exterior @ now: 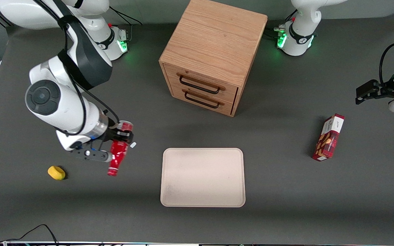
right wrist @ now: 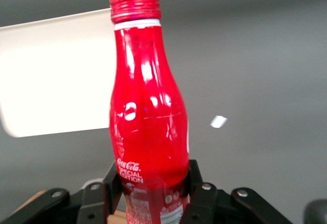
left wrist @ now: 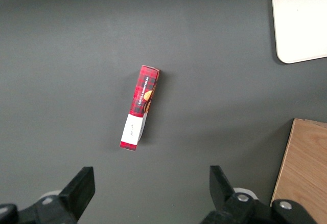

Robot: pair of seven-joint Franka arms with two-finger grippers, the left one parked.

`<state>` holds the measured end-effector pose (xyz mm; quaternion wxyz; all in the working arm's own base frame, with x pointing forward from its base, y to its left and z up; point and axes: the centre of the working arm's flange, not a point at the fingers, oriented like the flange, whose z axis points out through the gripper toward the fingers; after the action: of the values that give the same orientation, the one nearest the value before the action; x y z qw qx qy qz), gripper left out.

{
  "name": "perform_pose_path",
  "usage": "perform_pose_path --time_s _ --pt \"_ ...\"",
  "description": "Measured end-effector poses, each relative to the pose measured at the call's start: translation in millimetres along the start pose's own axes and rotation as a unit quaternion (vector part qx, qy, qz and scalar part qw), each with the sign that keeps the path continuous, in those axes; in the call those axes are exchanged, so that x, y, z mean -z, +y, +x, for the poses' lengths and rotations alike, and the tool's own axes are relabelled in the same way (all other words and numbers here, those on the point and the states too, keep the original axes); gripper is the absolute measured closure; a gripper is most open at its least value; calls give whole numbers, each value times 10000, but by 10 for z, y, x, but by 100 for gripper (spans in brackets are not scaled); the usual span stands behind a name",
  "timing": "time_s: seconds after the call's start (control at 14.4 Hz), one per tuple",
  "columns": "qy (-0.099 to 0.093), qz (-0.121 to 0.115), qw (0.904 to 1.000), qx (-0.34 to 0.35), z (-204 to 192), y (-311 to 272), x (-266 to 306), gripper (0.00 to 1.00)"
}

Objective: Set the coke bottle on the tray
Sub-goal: 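Carry the bottle with the right gripper over the beige tray, then lower the bottle onto the tray's edge and open the right gripper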

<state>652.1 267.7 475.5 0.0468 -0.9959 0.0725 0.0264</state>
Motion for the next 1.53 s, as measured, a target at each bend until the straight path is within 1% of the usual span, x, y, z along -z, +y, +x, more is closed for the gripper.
perform_pose_path --time_s 0.21,0.42,0.56,0.7,0.77,0.9,1.11,1.25,1.46,1.53 --pt "-209 297 9993 133 208 -286 -638 46" --pt "-401 523 9972 350 400 -372 -1575 46" --pt "-413 556 9967 413 478 -368 -2063 46" --pt "-382 471 9969 500 510 -356 -2396 46" --pt "-364 413 9970 550 505 -367 -2508 46" --pt "-340 395 9969 593 497 -400 -2611 46" --pt "-297 411 9970 587 515 -391 -2690 46" --pt "-219 412 9973 566 554 -348 -2792 46" --pt "-199 436 9973 552 564 -335 -2890 46" --pt "-176 408 9973 576 565 -335 -2894 39"
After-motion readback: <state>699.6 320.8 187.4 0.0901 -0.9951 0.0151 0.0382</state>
